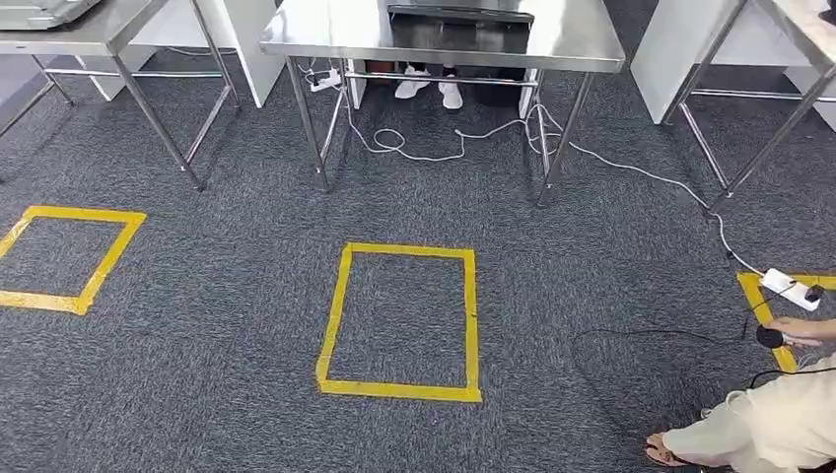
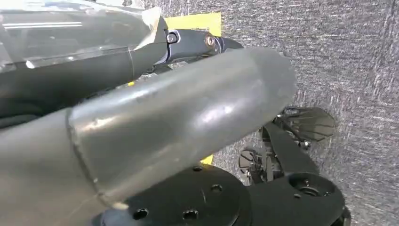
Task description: Take the parts from the cabinet and place them on the table.
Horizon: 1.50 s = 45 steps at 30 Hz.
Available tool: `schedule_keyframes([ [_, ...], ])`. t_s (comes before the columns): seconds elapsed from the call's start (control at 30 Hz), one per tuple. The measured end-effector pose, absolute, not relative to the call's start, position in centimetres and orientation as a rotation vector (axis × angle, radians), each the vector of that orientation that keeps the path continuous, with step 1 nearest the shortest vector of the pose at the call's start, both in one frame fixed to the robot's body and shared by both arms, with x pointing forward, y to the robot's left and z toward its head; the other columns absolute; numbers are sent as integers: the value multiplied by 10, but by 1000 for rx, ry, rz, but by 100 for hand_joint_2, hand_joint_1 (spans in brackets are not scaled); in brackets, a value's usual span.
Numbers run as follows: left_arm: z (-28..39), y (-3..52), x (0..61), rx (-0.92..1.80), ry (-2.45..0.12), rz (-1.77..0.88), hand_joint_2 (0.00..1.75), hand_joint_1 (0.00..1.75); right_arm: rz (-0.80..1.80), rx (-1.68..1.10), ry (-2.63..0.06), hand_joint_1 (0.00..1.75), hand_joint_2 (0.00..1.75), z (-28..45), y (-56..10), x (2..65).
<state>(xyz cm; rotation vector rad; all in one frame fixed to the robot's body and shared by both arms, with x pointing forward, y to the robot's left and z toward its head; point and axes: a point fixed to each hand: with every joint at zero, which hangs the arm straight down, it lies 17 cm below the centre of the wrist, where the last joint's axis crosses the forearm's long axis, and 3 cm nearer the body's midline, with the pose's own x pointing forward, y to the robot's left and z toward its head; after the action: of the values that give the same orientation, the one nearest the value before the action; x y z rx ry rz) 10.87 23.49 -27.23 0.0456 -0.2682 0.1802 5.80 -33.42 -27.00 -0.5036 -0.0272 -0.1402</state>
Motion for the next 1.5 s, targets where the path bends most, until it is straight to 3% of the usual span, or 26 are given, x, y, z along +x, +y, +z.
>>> schedule_keyframes([
  [1.5, -273, 230, 104, 47, -264, 195, 0, 0, -176, -498, -50, 0, 0, -270, -335, 63],
])
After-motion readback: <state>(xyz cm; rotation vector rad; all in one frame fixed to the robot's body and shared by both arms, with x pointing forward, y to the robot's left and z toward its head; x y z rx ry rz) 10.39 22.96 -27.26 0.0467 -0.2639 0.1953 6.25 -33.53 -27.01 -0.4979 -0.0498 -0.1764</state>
